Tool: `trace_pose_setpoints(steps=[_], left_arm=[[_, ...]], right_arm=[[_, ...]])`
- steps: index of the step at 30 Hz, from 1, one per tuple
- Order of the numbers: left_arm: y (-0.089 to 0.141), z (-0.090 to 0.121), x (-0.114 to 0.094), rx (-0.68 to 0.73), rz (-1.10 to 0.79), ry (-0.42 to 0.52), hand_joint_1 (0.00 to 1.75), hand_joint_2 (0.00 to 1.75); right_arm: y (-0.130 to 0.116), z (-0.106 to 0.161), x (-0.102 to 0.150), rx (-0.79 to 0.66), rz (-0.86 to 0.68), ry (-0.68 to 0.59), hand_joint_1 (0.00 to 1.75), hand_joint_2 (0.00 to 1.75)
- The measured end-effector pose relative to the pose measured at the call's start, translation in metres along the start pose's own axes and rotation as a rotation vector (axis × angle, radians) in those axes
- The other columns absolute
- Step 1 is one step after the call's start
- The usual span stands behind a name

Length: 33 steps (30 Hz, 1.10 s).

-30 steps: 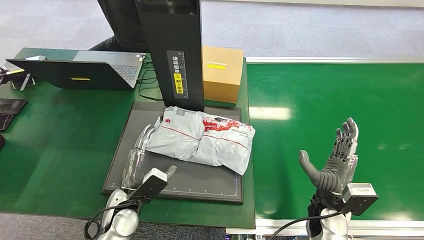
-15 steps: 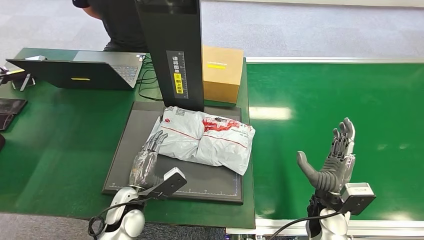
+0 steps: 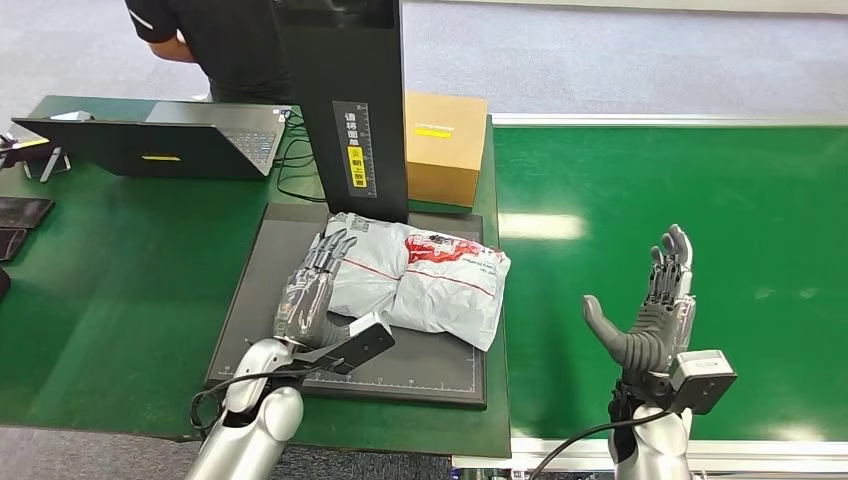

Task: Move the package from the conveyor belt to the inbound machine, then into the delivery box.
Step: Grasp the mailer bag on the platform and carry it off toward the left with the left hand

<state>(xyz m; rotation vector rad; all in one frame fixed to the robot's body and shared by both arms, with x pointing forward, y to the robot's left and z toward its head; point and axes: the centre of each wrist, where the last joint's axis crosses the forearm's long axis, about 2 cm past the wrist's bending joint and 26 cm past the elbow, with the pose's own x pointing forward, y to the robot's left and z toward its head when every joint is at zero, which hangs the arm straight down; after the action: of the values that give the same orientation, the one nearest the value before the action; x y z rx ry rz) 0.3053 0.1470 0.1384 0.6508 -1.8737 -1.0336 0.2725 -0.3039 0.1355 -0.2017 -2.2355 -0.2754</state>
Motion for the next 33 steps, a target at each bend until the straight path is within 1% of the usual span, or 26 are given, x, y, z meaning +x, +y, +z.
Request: trace_pose_setpoints(steps=[1,2,3,4,5,8,11,14,19,23,33], left_arm=[[0.001,-0.003,0.0,0.004,0.014,-0.005,0.0,1.75],[0.001,-0.005,0.001,0.009,0.029,-0.011,0.07,1.75],[0.001,-0.007,0.001,0.013,0.044,-0.018,0.18,1.75],[0.001,-0.008,0.001,0.015,0.056,-0.022,0.33,1.75],[0.0,-0.009,0.001,0.013,0.065,-0.023,0.61,1.75],[-0.005,-0.009,0.0,-0.017,0.09,-0.016,1.3,1.75],[-0.012,-0.007,-0.002,-0.069,0.11,0.002,1.58,1.75],[-0.02,-0.004,-0.004,-0.146,0.131,0.029,1.75,1.75],[-0.033,-0.002,-0.01,-0.258,0.152,0.085,1.73,1.75],[-0.037,-0.005,-0.013,-0.306,0.142,0.117,0.0,1.75],[-0.04,-0.007,-0.017,-0.335,0.114,0.145,0.0,1.75]], right_arm=[[0.001,-0.001,-0.001,0.0,-0.002,0.001,0.0,1.75],[0.001,-0.001,-0.001,0.001,-0.003,0.002,0.0,1.75],[0.002,-0.001,-0.001,0.001,-0.004,0.002,0.0,1.75],[0.002,-0.001,-0.002,0.002,-0.005,0.004,0.0,1.75],[0.002,-0.001,-0.002,0.002,-0.006,0.005,0.0,1.75],[0.003,-0.001,-0.004,0.003,-0.007,0.01,0.0,1.75],[0.003,0.0,-0.005,0.003,-0.008,0.015,0.0,1.75],[0.003,0.0,-0.005,0.003,-0.008,0.018,0.0,1.75],[0.005,0.002,-0.007,0.005,-0.008,0.03,0.0,1.75],[0.006,0.003,-0.008,0.005,-0.008,0.033,0.0,1.75],[0.006,0.003,-0.008,0.003,-0.005,0.035,0.0,1.75]])
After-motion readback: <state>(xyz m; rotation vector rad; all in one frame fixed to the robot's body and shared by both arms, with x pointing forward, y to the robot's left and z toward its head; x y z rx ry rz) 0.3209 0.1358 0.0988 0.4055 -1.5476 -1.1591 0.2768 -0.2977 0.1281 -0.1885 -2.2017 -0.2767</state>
